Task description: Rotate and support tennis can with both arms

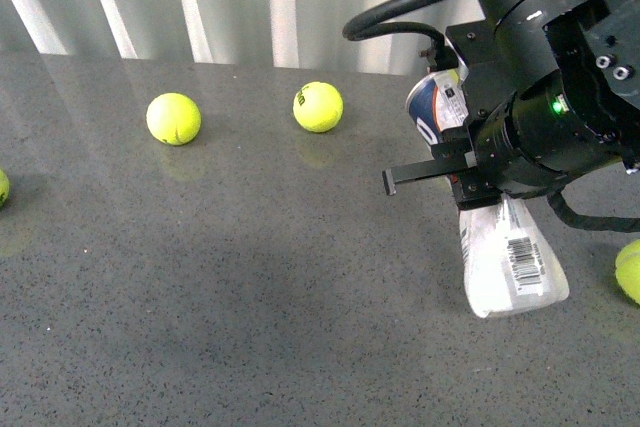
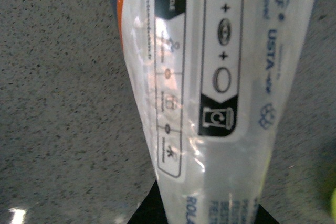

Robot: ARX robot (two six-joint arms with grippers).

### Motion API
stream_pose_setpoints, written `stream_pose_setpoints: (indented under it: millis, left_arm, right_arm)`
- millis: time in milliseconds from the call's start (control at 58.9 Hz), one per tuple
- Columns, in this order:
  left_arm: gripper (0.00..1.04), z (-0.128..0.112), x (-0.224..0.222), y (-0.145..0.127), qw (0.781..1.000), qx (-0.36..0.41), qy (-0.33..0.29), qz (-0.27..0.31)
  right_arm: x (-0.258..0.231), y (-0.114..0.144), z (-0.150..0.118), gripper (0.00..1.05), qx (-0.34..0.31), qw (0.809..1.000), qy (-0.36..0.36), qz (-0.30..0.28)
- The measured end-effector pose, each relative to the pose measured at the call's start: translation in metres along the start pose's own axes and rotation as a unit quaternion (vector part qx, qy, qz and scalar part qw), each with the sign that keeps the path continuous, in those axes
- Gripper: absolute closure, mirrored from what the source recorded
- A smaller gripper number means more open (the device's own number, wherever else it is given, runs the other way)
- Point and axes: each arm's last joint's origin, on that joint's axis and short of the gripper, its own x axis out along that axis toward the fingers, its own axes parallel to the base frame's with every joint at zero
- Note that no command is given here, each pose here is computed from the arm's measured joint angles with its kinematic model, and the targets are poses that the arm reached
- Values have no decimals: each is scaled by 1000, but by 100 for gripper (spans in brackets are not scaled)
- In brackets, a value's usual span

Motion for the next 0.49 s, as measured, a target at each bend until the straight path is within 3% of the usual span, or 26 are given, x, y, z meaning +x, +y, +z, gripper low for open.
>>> stream_pose_setpoints:
  millis: [102,204,255,289,340,374,425,493]
  left_arm:
    - [7,0,0,0,1000,0,0,0]
    - [7,0,0,0,1000,0,0,0]
    - [7,0,0,0,1000,0,0,0]
    - [7,0,0,0,1000,0,0,0]
    - [7,0,0,0,1000,0,0,0]
    - [7,0,0,0,1000,0,0,0]
    - [7,0,0,0,1000,0,0,0]
    - [7,0,0,0,1000,0,0,0]
  right_arm:
    - [-7,-2,-1,100,-82,993,-70,-43]
    - [-7,-2,-7,100,-188,969,-142,-76]
    - [-5,-1,-12,100,-270,944,-170,-80]
    - [-3,-1,-13,100,-292,936,-180,-76]
    - [0,1,-17,100,-372,904,-199,-70]
    - [2,2,-19,100,-393,894,-204,-68]
    - [6,6,-22,100,-462,858,-213,-64]
    - [11,11,-26,100,-509,832,-214,-55]
